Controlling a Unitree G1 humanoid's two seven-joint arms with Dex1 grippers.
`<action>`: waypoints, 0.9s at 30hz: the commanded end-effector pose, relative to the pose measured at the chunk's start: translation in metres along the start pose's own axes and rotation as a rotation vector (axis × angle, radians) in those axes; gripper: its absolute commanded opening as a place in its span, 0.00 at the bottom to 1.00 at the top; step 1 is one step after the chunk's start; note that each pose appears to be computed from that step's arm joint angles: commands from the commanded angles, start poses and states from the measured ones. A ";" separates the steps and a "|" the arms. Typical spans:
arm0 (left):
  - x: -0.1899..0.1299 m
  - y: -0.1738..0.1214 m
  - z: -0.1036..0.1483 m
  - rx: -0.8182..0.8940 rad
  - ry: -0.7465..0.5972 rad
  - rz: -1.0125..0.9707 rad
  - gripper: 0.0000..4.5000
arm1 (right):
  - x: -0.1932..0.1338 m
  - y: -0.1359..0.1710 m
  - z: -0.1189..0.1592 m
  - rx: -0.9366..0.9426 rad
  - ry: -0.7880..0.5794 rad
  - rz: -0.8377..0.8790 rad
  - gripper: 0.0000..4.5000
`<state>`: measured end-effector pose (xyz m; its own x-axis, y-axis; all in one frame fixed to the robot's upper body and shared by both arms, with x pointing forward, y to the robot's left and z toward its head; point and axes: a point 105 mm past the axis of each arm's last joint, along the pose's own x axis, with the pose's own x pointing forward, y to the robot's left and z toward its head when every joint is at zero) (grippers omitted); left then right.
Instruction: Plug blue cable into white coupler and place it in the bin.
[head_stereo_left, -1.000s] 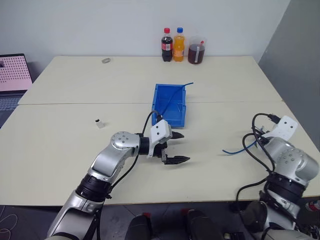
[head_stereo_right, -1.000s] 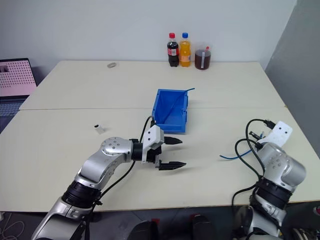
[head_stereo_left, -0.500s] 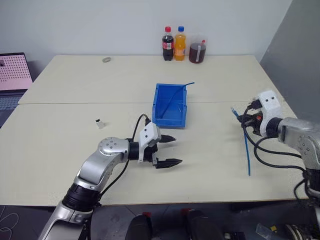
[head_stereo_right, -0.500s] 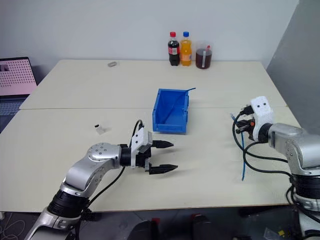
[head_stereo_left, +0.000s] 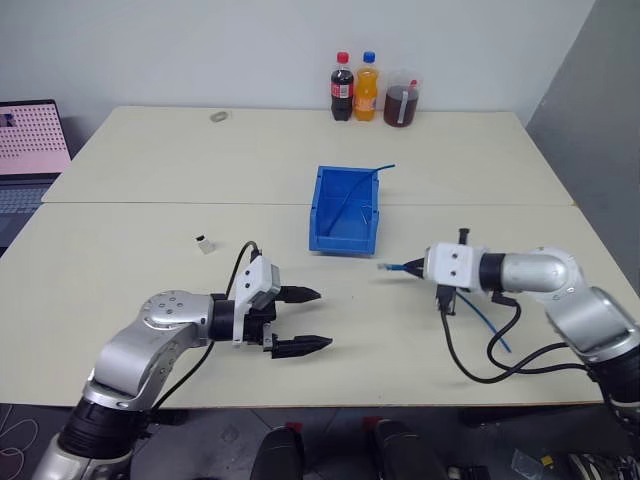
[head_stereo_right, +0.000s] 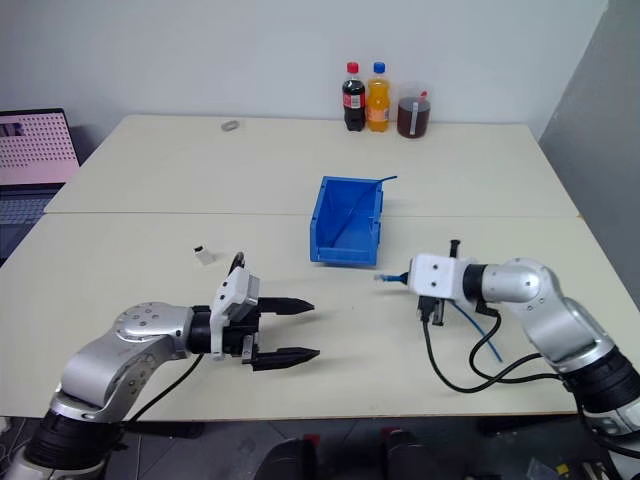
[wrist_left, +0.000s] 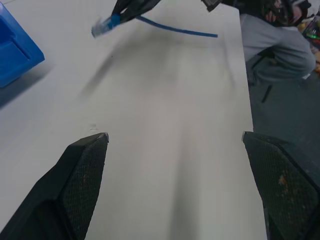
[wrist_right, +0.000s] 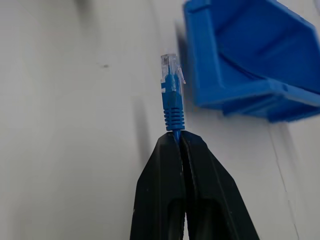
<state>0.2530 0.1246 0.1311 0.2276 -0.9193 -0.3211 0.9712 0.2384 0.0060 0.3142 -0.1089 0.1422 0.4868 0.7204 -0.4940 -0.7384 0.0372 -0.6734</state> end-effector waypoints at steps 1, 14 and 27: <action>-0.011 0.001 0.014 0.091 -0.006 0.036 1.00 | 0.007 -0.006 0.010 -0.096 -0.035 -0.007 0.00; -0.023 0.002 0.003 0.113 0.040 0.127 1.00 | 0.041 0.011 0.035 -0.201 -0.173 0.071 0.00; -0.036 0.005 -0.024 0.122 0.137 0.113 1.00 | 0.055 0.014 0.040 -0.187 -0.190 0.096 0.00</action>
<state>0.2464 0.1640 0.1150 0.3245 -0.8396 -0.4357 0.9454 0.3029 0.1205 0.3131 -0.0480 0.1177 0.3235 0.8204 -0.4715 -0.6932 -0.1336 -0.7082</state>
